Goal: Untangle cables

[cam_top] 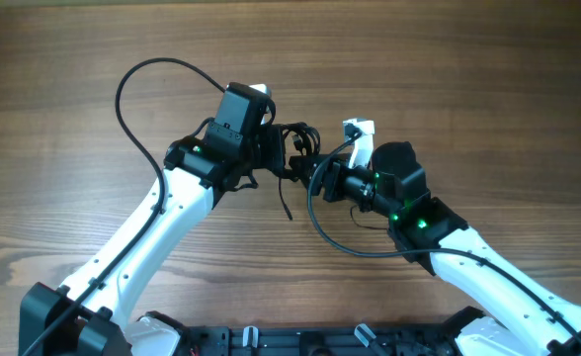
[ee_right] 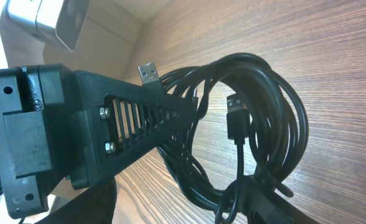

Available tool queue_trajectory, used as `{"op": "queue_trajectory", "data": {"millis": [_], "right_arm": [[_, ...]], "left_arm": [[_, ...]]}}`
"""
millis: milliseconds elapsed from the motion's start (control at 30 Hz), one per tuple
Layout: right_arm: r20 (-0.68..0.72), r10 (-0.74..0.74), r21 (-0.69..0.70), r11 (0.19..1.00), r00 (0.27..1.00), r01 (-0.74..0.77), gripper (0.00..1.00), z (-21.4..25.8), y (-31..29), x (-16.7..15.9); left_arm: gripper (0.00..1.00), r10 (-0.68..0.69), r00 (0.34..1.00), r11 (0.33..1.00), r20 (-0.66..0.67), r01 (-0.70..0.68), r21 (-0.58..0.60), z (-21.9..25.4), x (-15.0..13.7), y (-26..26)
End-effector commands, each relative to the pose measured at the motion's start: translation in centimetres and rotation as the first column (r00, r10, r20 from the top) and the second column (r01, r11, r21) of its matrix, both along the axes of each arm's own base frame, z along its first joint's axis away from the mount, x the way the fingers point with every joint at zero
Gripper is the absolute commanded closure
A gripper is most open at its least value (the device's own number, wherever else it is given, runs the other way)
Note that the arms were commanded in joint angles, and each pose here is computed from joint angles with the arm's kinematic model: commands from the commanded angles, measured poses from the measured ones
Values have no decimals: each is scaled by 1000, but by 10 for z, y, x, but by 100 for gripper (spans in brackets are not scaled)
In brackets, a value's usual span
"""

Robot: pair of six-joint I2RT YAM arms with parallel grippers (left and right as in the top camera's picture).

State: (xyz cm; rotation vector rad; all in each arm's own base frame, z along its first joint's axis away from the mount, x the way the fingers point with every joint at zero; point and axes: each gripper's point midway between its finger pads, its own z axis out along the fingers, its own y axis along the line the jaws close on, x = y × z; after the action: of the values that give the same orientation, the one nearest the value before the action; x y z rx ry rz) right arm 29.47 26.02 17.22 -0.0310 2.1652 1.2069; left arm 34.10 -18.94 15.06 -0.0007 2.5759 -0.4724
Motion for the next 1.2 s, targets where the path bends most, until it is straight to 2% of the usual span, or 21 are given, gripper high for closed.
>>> {"op": "queue_trajectory", "data": {"millis": [0,100,167,300,533,567,667,767,800,867,1000,1100,1167], "right_arm": [[-22,-34,-24,999,999,34,35,-14,0,9],[-61,-37,-46,998,997,34,39,-32,2,12],[-78,-69,-77,995,995,63,45,-42,-3,15],[-108,-171,-193,970,979,148,44,-66,-24,18],[-124,-196,-264,951,973,158,45,-84,-32,18],[-127,-197,-267,951,972,157,48,-86,-32,18],[-146,-261,-298,931,954,209,73,-93,-43,20],[-197,-281,-254,940,939,228,92,-88,-49,20],[-196,-289,-250,939,937,237,95,-83,-53,20],[-197,-302,-245,936,933,252,95,-75,-61,18],[-172,-141,-79,988,975,129,95,-35,-40,11],[16,125,99,987,992,-126,95,19,-3,-3],[61,149,132,979,987,-156,96,32,0,-3]], "left_arm": [[96,-43,999,999,-1,43,-11,0,-5,-12],[96,-82,997,997,0,82,-11,1,-13,-25],[96,-101,995,995,1,101,-12,1,-17,-31],[96,-101,995,995,3,101,-13,1,-17,-31],[96,-129,991,990,21,130,-62,8,-16,-42],[96,-131,991,989,20,132,-65,8,-16,-42],[96,-132,991,990,25,134,-54,7,-15,-41],[96,-28,998,993,62,21,116,0,-4,-7],[96,5,997,986,77,-18,166,-1,-1,4],[96,91,992,974,93,-108,199,-1,3,18],[96,263,962,957,70,-269,110,-1,5,22],[96,258,966,966,13,-258,35,-2,0,9],[96,243,970,970,-4,-243,19,-2,-2,5]]}}
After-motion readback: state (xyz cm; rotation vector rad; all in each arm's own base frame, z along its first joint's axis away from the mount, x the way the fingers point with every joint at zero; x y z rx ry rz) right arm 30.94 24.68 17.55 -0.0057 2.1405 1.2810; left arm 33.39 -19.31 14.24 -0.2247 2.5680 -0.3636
